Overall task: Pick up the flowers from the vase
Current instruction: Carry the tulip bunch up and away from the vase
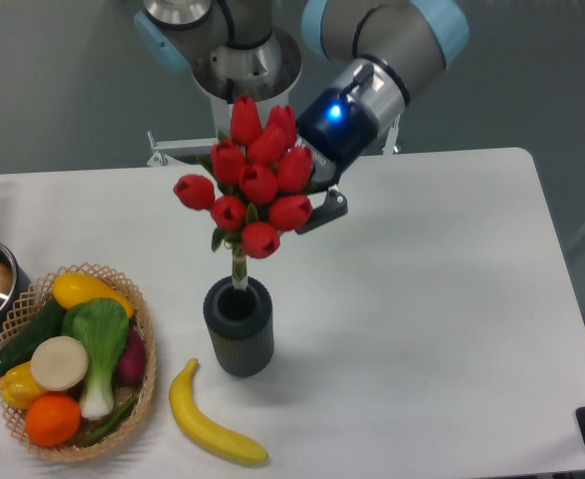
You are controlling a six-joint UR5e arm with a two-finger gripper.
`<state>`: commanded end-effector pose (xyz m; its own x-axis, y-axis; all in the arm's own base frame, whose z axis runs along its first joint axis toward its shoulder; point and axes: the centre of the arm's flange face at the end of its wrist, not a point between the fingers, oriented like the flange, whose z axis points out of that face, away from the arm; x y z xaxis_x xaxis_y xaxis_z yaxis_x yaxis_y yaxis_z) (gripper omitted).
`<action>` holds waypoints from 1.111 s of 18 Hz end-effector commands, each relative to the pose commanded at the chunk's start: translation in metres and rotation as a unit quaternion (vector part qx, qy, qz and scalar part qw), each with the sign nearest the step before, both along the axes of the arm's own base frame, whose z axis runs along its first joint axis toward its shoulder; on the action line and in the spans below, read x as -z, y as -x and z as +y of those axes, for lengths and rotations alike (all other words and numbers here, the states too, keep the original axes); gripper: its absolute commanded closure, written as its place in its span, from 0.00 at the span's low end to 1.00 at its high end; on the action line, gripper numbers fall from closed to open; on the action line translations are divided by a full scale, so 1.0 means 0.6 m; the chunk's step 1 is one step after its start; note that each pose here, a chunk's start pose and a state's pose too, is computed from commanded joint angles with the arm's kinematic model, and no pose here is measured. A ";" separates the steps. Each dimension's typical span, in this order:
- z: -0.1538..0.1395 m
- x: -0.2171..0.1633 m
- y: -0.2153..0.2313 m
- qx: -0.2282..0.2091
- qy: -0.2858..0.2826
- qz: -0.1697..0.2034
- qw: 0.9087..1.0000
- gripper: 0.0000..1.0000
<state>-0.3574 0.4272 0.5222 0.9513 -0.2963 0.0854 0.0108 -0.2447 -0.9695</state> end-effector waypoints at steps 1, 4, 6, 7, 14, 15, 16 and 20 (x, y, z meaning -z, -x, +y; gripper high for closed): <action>0.000 -0.011 0.001 -0.003 0.001 0.001 1.000 0.56; -0.019 -0.016 0.022 -0.025 0.010 0.017 1.000 0.56; -0.047 -0.021 0.061 -0.063 0.033 0.042 0.997 0.56; -0.062 -0.024 0.079 -0.080 0.044 0.054 0.994 0.56; -0.139 -0.013 0.217 -0.171 0.112 0.112 0.972 0.56; -0.152 0.001 0.238 -0.173 0.114 0.119 0.971 0.56; -0.159 0.013 0.251 -0.173 0.116 0.124 0.970 0.56; -0.183 0.048 0.282 -0.179 0.123 0.119 0.969 0.56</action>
<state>-0.5264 0.3173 0.4931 0.9909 0.0572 -0.1220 -0.0785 -0.4912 -0.8675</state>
